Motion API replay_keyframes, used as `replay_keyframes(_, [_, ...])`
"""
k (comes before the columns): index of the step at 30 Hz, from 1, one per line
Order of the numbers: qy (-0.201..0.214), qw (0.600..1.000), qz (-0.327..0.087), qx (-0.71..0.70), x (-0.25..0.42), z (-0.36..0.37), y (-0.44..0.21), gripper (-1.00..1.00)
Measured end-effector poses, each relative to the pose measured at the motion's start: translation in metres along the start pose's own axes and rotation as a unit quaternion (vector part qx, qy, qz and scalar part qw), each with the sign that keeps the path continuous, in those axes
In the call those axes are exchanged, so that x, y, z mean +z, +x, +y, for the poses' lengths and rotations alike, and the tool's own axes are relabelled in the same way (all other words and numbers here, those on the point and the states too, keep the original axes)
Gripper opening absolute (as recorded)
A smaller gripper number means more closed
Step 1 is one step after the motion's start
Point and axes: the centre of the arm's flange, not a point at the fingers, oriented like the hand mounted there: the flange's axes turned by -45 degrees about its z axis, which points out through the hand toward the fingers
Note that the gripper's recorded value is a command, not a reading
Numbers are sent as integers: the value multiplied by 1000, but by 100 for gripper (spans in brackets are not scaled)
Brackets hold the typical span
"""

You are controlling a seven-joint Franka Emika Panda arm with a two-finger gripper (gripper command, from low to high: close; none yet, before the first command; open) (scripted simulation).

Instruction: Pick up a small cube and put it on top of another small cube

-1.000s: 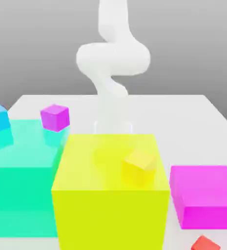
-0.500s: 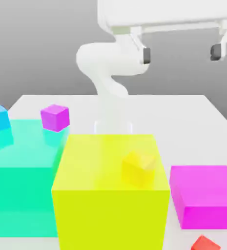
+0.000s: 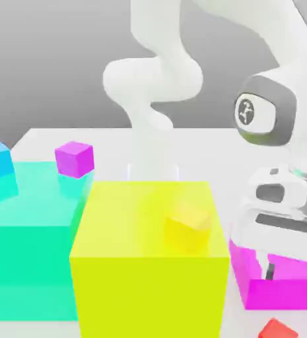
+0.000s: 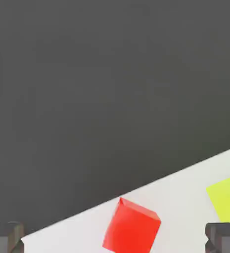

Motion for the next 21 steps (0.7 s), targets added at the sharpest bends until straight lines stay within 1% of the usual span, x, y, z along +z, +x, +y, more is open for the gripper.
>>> replay_keyframes(4, [-10,993,-27,114,46,13,-12,0])
replay_keyframes(8, [-10,989,-31,143,99,18,-15,0])
replay_keyframes(9, [-10,989,-31,144,110,19,-16,-100])
replay_keyframes(16, [-9,989,-31,145,110,19,-16,-100])
replay_keyframes(20, [-7,989,-31,144,61,18,-14,-100])
replay_keyframes(21, [2,991,-34,133,50,12,-19,-100])
